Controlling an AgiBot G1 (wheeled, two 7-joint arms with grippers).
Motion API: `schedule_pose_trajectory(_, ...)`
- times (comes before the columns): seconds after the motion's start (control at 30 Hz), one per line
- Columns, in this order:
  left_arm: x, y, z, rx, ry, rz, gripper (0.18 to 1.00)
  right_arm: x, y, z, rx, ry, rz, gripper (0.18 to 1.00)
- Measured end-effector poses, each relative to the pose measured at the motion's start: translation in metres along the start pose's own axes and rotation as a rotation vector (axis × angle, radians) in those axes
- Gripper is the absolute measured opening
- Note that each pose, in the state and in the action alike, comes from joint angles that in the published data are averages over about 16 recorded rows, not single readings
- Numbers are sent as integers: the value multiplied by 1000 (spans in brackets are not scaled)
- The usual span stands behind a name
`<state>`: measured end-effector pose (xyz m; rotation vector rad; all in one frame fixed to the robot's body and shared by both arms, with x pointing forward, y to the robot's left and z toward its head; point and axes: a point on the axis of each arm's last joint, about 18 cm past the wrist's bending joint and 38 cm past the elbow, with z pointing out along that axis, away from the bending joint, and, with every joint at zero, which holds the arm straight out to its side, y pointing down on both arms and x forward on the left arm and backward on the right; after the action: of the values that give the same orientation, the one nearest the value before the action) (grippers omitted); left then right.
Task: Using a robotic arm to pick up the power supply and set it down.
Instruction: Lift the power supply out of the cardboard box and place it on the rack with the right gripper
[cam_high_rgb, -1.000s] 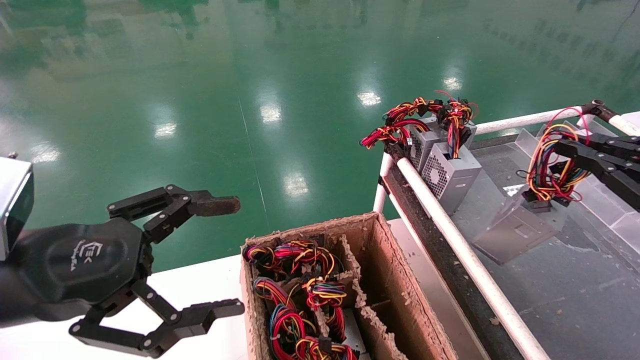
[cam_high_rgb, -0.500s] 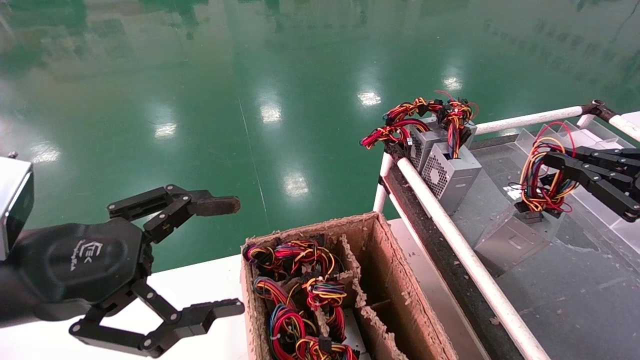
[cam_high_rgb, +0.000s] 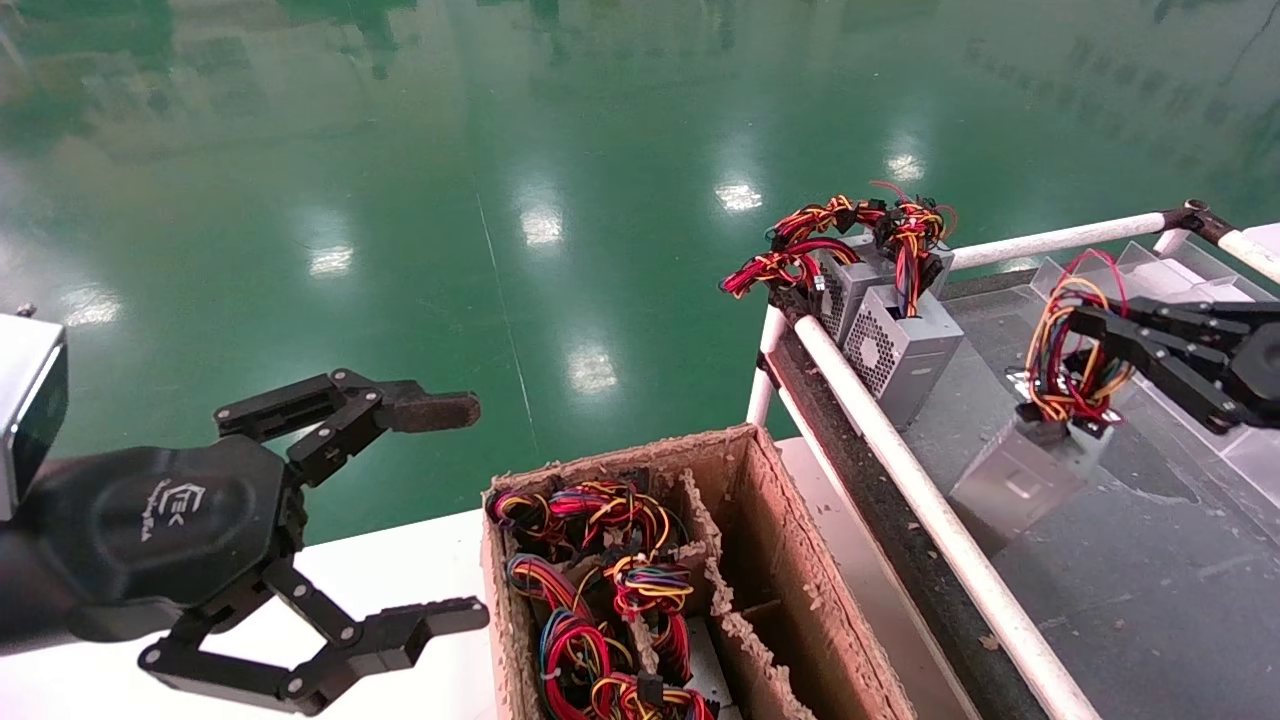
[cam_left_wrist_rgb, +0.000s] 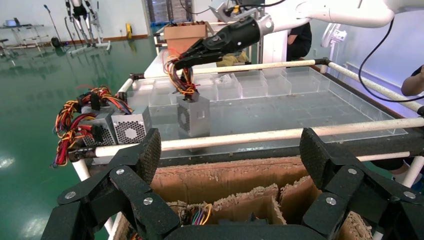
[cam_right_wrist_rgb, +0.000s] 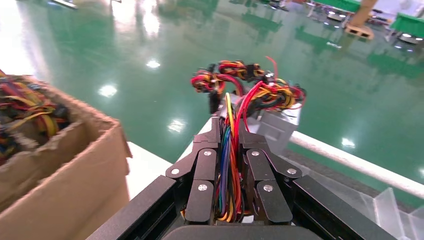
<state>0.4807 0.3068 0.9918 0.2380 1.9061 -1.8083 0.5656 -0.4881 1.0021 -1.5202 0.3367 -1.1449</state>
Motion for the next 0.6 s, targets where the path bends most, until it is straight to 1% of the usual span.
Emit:
schedule_pose_trajectory(0.27, 0, 0, 0, 0, 0, 0, 1001, 12, -2, 22, -7, 31, -35, 244)
schedule_pose_trajectory(0.6, 0, 0, 0, 0, 0, 0, 1001, 20, -9, 51, -11, 35, -79, 244)
